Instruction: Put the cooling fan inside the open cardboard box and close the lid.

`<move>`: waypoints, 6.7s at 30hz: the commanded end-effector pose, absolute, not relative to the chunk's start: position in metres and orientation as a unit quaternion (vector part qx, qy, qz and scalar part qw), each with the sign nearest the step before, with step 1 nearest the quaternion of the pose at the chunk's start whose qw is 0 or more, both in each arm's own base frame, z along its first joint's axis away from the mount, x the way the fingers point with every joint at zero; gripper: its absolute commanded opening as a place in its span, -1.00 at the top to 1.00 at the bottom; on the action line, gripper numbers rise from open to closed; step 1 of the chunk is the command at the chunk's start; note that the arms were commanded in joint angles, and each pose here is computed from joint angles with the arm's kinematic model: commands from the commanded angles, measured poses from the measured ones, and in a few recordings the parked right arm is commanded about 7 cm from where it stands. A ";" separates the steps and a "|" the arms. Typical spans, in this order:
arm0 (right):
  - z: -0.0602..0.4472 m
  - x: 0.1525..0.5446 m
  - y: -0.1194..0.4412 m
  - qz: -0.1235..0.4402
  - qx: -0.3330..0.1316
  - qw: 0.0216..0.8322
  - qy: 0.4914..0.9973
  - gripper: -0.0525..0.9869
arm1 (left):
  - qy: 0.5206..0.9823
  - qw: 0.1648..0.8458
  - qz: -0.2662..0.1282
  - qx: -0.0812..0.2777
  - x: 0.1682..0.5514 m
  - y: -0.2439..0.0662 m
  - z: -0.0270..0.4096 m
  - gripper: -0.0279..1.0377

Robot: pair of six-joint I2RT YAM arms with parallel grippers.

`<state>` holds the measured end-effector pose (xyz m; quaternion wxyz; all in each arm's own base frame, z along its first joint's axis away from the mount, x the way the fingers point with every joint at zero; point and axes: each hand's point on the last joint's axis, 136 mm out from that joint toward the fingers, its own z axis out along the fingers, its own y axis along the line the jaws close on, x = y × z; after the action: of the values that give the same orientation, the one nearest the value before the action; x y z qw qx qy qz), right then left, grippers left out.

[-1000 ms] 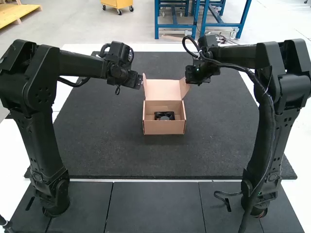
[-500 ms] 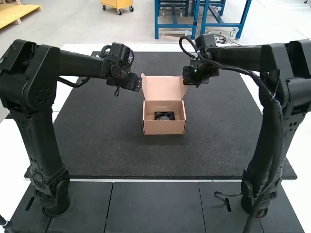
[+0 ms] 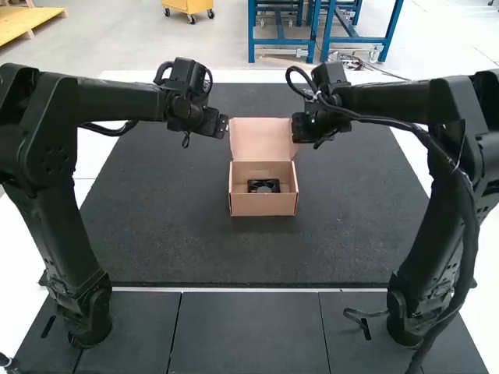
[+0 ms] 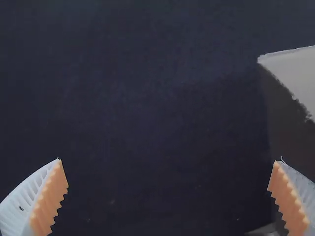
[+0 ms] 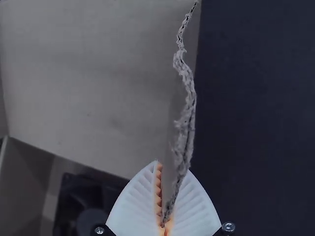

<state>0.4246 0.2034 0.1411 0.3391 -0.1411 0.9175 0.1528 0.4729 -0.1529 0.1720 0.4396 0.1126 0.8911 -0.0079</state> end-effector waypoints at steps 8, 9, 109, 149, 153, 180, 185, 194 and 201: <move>0.150 0.402 0.219 0.183 -0.148 0.344 0.909 0.89 | 0.887 0.445 -0.026 0.119 0.456 -0.157 0.181 -0.86; 0.151 0.401 0.219 0.185 -0.146 0.347 0.908 0.89 | 0.887 0.445 -0.027 0.119 0.455 -0.157 0.182 -0.86; 0.170 0.348 0.225 0.292 -0.119 0.380 0.870 0.54 | 0.881 0.436 -0.080 0.166 0.394 -0.173 0.174 -0.86; 0.130 0.325 0.222 0.278 -0.142 0.356 0.881 0.93 | 0.886 0.421 -0.088 0.175 0.381 -0.172 0.162 -0.86; 0.128 0.321 0.225 0.280 -0.147 0.350 0.882 0.93 | 0.887 0.417 -0.090 0.177 0.378 -0.172 0.160 -0.86; 0.103 0.294 0.222 0.275 -0.162 0.324 0.891 0.93 | 0.895 0.383 -0.119 0.195 0.353 -0.177 0.139 -0.86; 0.098 0.289 0.222 0.274 -0.165 0.316 0.893 0.93 | 0.895 0.373 -0.127 0.207 0.344 -0.184 0.134 -0.86; 0.094 0.285 0.223 0.270 -0.176 0.311 0.894 0.93 | 0.898 0.367 -0.124 0.209 0.334 -0.180 0.133 -0.86; 0.090 0.284 0.218 0.254 -0.183 0.308 0.899 0.92 | 0.899 0.365 -0.123 0.209 0.327 -0.176 0.139 -0.86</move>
<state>0.2913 0.2130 0.0857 0.3052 -0.1624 0.9041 0.2513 0.3313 -0.1732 0.1281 0.3532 0.2040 0.9060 -0.1135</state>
